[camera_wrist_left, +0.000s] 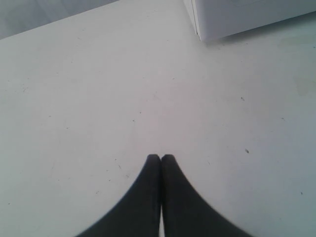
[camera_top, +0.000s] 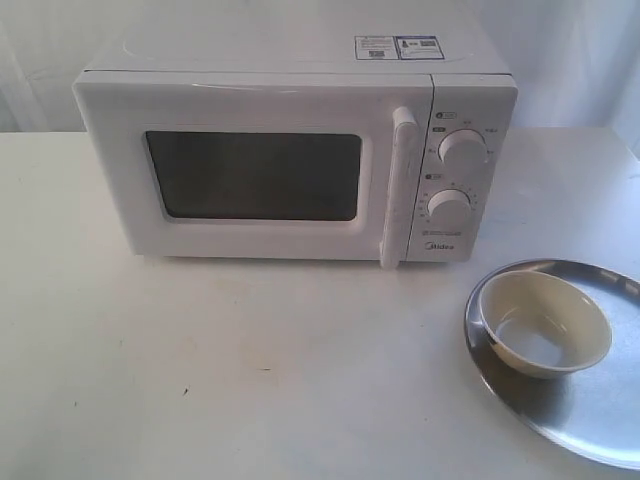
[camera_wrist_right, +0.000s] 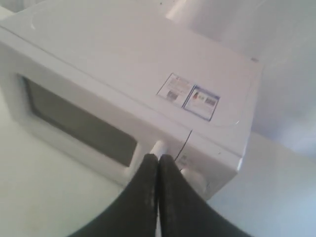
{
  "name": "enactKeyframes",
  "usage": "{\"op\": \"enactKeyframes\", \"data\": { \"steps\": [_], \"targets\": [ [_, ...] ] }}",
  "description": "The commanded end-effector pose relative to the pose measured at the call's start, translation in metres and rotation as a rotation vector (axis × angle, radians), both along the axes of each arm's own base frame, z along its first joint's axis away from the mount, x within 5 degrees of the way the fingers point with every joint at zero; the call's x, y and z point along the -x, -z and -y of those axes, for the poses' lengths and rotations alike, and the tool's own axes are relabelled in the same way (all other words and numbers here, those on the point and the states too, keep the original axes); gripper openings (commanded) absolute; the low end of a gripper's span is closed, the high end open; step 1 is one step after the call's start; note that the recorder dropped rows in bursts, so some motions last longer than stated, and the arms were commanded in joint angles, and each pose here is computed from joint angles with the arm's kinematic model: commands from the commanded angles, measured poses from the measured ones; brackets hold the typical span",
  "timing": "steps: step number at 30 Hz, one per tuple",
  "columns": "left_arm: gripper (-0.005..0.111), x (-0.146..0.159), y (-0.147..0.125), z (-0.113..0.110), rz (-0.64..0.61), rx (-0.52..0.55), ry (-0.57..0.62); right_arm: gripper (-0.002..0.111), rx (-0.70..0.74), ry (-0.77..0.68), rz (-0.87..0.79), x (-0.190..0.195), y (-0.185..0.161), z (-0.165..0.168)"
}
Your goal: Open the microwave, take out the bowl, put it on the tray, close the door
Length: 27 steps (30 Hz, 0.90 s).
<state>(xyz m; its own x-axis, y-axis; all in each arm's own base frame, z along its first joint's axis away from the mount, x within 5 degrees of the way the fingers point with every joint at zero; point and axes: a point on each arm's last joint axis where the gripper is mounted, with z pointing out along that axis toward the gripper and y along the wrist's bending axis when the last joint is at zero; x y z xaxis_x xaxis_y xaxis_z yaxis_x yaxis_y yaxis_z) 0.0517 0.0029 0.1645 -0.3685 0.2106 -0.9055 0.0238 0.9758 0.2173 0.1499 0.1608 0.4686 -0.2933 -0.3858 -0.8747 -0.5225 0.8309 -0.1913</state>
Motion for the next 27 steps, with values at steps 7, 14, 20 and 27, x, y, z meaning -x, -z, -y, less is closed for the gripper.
{"op": "enactKeyframes", "data": {
  "steps": [7, 14, 20, 27],
  "targets": [
    [0.0, 0.0, -0.002, 0.0, 0.012, 0.003, 0.004, 0.0, -0.681, 0.075, 0.019, 0.059, 0.055, 0.103],
    [0.0, 0.0, -0.002, 0.0, 0.012, 0.003, 0.004, 0.0, -1.217, 0.144, -0.067, 0.116, 0.13, 0.133],
    [0.0, 0.0, -0.002, 0.0, 0.012, 0.003, 0.004, 0.0, -1.439, 0.249, -0.165, 0.105, 0.201, 0.135],
    [0.0, 0.0, -0.002, 0.0, 0.012, 0.003, 0.004, 0.0, -1.488, 0.417, -0.254, 0.092, 0.261, 0.137]
  ]
}}
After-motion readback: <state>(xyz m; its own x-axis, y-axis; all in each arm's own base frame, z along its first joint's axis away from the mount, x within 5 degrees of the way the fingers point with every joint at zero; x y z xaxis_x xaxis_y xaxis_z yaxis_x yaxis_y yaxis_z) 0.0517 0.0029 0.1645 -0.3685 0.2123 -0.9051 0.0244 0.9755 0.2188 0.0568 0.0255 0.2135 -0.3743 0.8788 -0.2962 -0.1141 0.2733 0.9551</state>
